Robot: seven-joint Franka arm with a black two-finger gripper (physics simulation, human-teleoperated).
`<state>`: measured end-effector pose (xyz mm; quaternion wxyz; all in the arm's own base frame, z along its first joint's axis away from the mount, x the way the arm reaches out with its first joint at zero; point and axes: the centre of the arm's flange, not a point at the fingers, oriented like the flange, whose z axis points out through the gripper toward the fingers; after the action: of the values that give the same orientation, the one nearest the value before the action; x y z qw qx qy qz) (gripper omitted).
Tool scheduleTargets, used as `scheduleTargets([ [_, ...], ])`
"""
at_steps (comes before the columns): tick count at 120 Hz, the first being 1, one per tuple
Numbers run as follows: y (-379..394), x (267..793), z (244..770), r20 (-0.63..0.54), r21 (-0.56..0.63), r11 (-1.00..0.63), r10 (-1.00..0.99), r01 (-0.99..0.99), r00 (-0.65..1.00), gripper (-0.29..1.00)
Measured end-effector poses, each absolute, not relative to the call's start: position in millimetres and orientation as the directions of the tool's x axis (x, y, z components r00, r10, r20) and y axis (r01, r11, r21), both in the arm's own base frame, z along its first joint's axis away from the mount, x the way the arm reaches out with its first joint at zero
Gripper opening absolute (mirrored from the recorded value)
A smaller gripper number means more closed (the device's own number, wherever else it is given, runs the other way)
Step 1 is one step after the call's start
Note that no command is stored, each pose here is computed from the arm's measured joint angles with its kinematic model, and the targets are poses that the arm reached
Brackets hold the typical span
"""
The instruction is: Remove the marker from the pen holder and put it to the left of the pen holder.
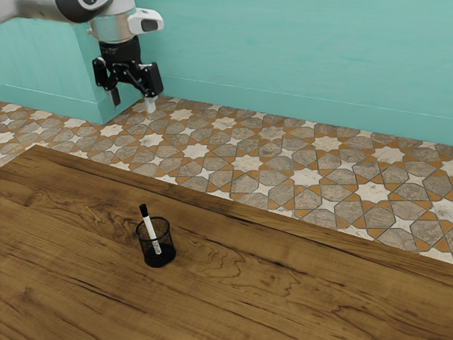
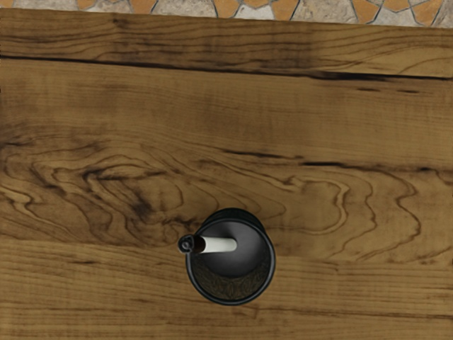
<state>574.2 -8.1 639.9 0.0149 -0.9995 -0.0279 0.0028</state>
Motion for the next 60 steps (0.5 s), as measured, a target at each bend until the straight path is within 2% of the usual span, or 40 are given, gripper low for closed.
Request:
scheduleTargets([
  [20,-5,587,620,-0.032,-0.029,-0.997,0.070,0.069,0.997,0.70],
  [38,21,622,551,-0.104,-0.017,-0.992,0.125,0.124,0.987,0.70],
  [60,34,649,457,-0.215,0.080,-0.975,0.186,0.208,0.959,0.70],
])
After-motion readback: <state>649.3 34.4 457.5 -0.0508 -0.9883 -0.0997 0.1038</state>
